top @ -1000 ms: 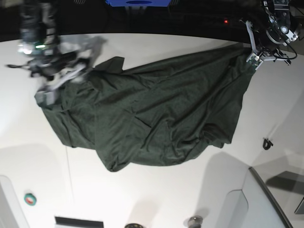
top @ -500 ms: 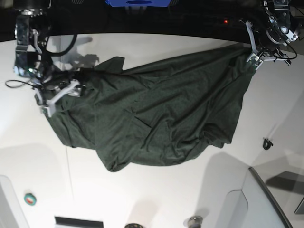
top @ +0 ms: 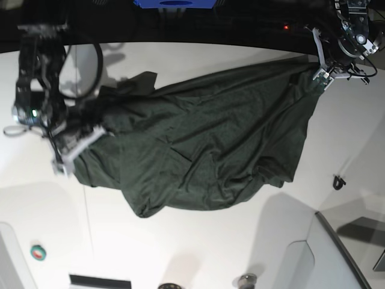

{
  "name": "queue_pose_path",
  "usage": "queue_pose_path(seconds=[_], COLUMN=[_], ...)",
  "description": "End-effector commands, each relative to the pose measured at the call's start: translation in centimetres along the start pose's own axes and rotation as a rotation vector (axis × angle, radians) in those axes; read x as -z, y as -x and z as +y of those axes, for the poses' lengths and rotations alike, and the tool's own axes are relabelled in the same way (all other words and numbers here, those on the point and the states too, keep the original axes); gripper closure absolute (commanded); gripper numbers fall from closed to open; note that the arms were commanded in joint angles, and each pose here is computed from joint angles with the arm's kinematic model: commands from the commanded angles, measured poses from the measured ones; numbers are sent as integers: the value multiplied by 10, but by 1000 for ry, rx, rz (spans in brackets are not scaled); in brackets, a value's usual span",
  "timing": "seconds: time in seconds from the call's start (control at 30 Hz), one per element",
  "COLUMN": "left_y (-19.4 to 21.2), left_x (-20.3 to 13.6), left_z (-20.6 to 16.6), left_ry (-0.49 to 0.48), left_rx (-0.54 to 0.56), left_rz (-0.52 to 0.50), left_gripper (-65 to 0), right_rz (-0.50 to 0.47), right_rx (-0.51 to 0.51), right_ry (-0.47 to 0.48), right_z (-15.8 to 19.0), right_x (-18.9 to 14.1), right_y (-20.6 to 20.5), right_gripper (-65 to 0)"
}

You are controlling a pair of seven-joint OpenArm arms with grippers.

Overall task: Layout the t-shirt on the table in an organized manner, then fold the t-shirt properly
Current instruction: 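Open the right gripper and raise it off the shirt, then grasp the shirt edge with the right gripper and pull it outward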

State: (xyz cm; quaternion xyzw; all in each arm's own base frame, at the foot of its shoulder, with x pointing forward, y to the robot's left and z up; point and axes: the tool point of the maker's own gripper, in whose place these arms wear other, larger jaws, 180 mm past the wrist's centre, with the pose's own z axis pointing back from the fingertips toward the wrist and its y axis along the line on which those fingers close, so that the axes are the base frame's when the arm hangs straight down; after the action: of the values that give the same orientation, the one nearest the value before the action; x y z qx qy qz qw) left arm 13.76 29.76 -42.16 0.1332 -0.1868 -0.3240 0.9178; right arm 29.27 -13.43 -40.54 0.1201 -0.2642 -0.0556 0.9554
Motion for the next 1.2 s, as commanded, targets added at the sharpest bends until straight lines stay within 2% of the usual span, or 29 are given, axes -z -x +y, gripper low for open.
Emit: queue_pose_path(seconds=[0.0, 0.17, 0.3, 0.4, 0.5, 0.73, 0.83, 0.97, 1.17], left_y=[-9, -12, -11, -9, -9, -20, -28, -36, -19], left_x=[-3, -3, -3, -3, -3, -10, -15, -20, -21], left_z=[12, 14, 14, 14, 13, 19, 22, 25, 11], left_ry=[-33, -39, -39, -37, -36, -60, -76, -89, -52], left_rx=[12, 12, 12, 12, 12, 27, 38, 45, 50], left_rz=[-23, -30, -28, -24, -23, -52, -73, -96, -57], left_gripper=[0, 0, 0, 0, 0, 0, 0, 0, 0], right_rz=[-61, -31, 22, 23, -5, -104, -148, -124, -22], right_rx=[-3, 17, 41, 42, 22, -73, -42, -3, 17], right_ry=[-28, -63, -62, -54, -32, 34, 82, 144, 182], right_z=[10, 25, 21, 17, 8, -9, -29, -53, -68], right_x=[-3, 16, 31, 31, 18, -35, -61, -79, -79], right_y=[-27, -56, -51, -50, -49, -35, -27, -7, 39], right_gripper=[-8, -8, -8, -8, -8, -8, -8, -8, -8])
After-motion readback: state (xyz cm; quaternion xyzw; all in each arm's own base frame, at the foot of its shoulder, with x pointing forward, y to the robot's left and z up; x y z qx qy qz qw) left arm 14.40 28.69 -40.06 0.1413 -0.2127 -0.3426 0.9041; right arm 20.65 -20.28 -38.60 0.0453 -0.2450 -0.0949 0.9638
